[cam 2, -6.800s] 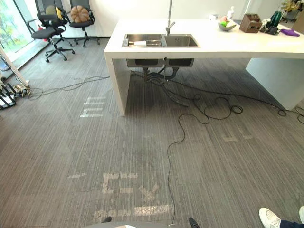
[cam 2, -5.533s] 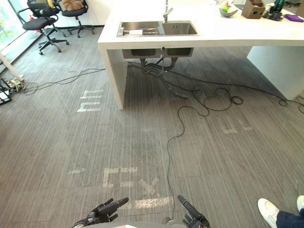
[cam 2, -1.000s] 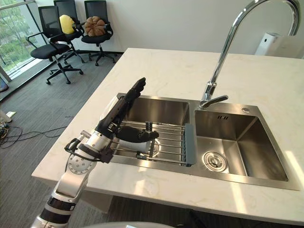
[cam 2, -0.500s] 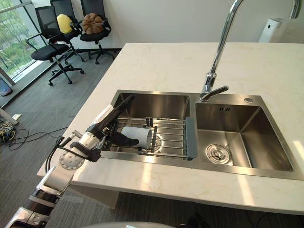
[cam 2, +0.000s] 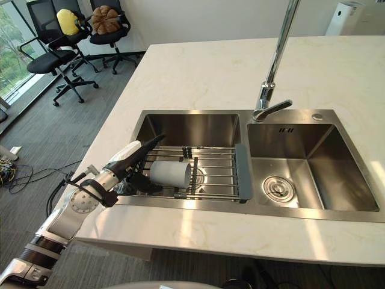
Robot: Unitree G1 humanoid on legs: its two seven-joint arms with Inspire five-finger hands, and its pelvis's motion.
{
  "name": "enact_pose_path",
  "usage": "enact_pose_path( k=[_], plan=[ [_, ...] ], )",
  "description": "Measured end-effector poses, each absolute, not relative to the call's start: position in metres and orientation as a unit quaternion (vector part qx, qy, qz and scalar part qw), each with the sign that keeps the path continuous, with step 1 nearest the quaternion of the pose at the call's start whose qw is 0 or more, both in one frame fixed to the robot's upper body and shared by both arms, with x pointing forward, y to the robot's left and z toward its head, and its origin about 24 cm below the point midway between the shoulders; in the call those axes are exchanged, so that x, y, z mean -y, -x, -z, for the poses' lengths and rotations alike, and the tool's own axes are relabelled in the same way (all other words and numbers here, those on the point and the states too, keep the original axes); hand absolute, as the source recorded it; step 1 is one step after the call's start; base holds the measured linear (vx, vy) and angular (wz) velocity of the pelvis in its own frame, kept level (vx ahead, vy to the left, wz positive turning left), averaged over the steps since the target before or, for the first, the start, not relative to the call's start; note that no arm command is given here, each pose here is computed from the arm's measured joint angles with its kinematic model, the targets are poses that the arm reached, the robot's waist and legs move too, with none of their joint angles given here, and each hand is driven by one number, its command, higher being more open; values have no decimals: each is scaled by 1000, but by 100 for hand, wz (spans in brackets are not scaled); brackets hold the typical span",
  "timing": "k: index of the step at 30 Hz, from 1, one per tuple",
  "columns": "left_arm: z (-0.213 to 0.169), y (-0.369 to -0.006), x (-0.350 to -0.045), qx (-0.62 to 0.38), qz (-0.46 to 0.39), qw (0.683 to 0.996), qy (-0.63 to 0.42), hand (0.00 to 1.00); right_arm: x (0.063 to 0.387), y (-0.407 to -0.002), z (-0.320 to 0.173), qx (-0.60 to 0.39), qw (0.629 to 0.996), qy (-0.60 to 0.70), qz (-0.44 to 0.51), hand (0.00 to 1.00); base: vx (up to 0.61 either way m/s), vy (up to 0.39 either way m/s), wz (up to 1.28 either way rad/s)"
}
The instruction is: Walk over to the sink, pick up the cup, carry it to the dishwasher, place the cup inside the dishwasher, then close the dishwasher door
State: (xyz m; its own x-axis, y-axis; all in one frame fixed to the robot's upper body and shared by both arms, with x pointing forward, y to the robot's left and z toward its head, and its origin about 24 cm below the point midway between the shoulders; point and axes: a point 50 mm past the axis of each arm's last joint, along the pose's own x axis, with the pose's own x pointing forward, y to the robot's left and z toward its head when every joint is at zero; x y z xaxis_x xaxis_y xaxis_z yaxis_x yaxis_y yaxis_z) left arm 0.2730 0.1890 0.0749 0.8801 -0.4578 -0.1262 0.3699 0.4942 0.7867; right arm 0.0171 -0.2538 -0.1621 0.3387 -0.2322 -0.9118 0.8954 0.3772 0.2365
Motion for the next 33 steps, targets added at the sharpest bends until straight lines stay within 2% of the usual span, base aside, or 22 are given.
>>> enact_pose_path(
  k=[5,10,25,33],
  plan=[
    [-72,-271,-184,45,281,850,-444,100,257,-15,161,-409,712,-401,406,100,-45,-17,-6],
    [-77,-275,-179,39,332,818,-468,100,260,-17,160,-402,715,-401,408,100,-7,-8,-6],
    [-87,-278,-180,15,410,765,-497,100,257,-13,161,-407,704,-413,410,100,-14,-13,-6],
    [-83,-285,-189,-22,414,760,-500,100,257,-10,161,-431,710,-392,396,100,-28,-14,-2]
  ],
)
